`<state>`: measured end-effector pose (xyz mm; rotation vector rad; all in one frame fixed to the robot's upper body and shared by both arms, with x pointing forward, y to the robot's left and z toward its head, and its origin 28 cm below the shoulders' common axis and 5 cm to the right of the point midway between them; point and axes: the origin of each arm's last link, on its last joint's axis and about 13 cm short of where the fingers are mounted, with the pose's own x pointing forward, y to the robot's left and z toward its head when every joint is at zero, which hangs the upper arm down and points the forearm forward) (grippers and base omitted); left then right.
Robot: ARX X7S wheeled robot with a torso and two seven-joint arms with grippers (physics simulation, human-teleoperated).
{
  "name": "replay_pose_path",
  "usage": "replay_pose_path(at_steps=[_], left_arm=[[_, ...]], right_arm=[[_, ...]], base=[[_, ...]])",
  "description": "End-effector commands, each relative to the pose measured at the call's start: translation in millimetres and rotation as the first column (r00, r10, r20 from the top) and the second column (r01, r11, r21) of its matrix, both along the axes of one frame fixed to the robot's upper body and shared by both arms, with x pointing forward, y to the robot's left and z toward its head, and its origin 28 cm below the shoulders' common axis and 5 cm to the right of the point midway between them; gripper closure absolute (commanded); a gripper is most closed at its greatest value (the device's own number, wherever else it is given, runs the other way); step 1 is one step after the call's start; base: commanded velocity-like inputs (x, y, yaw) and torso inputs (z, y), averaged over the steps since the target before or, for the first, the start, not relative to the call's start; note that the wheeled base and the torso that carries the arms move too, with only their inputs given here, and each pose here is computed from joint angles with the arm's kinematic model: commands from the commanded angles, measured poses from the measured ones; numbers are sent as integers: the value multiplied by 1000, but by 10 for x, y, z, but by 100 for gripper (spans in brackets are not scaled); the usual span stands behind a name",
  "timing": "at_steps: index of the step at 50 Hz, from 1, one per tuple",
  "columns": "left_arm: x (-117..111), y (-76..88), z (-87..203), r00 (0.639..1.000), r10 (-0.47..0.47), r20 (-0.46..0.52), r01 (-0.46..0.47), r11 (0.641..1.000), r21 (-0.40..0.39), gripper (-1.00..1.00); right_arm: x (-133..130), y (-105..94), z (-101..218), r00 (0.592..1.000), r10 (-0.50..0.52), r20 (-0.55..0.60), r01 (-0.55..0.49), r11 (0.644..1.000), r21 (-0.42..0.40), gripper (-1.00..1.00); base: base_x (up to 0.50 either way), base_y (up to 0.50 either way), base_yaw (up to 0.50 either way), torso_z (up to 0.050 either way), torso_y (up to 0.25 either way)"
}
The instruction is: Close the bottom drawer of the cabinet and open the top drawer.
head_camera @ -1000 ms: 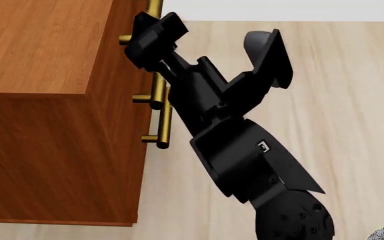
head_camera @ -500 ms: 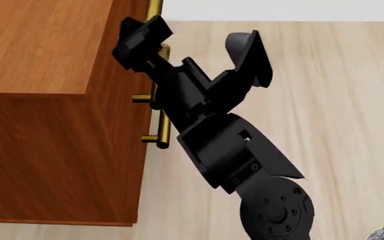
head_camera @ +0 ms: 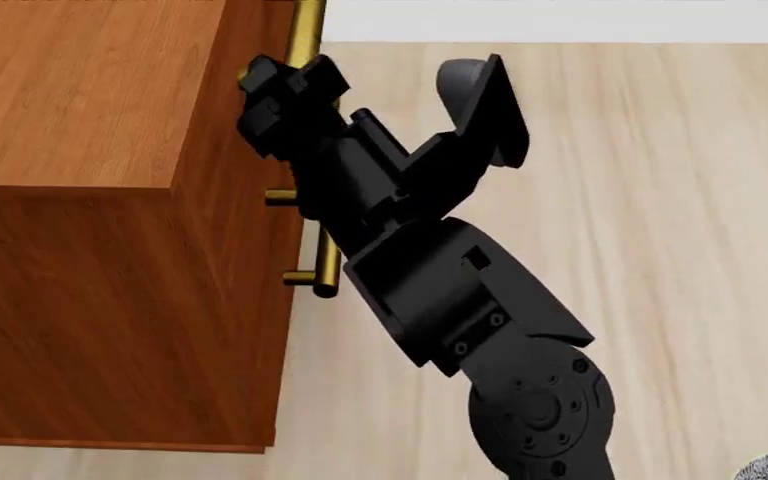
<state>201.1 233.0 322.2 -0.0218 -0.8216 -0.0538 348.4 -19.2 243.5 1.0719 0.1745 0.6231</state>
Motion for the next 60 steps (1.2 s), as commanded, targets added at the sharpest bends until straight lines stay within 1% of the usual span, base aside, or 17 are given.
replay_pose_path(at_steps=[1,17,24,39,52,60], left_arm=[[0,1,-3,1000,0,0,0,1000,-1,-100],[-13,-9,-1,1000,-2,1,2,1000,-3,-100],[-24,-15,9,1000,-5,4,5,1000,-4,-100],[-39,-19,24,1000,-6,9,6,1000,-5,-100],[-45,-25,38,1000,-10,12,10,1000,-6,-100],[-42,-42,49,1000,-16,15,16,1000,-4,-100]], right_arm=[[-8,56,-29,1000,5,-7,-5,1000,-30,100],[-76,-30,88,999,-37,-19,38,999,24,100],[-113,-75,170,996,-77,-38,79,995,56,100],[-161,-171,278,992,-120,-50,125,985,121,100],[-191,-364,366,984,-174,-33,177,969,175,100],[-222,-507,385,978,-210,-17,210,961,182,100]], base=[[0,3,4,0,0],[-1,0,0,0,1],[0,0,-1,0,1],[-2,0,-1,1,3],[-1,0,-1,1,4],[0,0,-2,3,4]])
